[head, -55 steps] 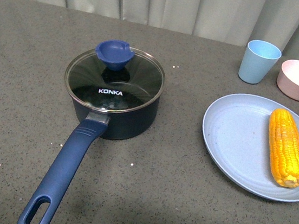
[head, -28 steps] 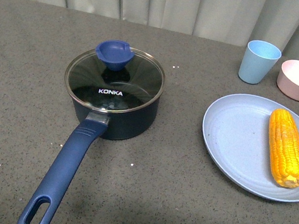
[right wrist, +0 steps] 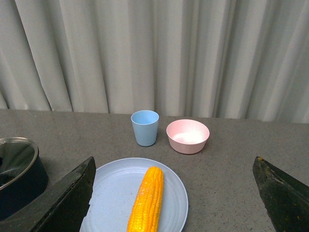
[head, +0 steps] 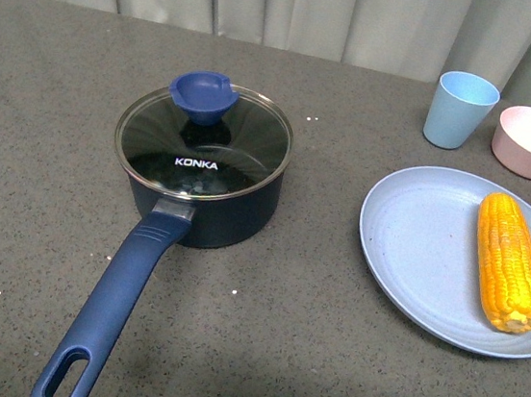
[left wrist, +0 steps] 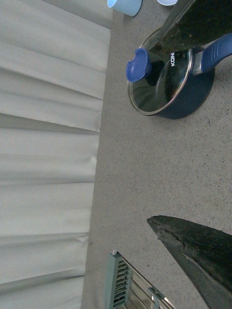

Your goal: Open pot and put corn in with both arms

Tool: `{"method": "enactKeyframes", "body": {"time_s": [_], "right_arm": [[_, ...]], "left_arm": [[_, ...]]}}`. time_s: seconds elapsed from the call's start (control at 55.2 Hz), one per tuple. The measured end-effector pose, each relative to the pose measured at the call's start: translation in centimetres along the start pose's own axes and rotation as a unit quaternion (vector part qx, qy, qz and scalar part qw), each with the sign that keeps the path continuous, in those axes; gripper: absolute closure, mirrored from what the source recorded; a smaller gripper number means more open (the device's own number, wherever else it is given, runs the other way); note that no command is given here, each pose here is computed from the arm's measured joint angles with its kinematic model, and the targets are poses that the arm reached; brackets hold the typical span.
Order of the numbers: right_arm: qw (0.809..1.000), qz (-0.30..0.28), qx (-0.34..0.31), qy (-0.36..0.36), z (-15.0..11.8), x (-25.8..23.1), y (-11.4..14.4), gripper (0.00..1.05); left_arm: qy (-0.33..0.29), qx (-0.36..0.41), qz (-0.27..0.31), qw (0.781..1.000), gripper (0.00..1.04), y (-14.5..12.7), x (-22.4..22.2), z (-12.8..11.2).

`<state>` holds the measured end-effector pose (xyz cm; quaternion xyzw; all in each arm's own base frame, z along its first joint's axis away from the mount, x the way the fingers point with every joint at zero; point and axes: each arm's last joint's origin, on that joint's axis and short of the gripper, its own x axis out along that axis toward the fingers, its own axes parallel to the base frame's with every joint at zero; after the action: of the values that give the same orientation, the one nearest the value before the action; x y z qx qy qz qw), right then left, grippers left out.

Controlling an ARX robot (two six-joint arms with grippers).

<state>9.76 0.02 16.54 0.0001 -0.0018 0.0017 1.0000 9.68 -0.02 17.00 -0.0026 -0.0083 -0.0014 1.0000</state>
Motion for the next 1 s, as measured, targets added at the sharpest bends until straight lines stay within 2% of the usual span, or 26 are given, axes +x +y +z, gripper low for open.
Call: {"method": "enactKeyframes", "body": {"time_s": [0.996], "right_arm": [[1.0,0.0,0.0,0.0,0.0,0.0,0.0,0.09]], "left_arm": [[0.0,0.0,0.0,1.0,0.07,0.0,0.0,0.0]]}}
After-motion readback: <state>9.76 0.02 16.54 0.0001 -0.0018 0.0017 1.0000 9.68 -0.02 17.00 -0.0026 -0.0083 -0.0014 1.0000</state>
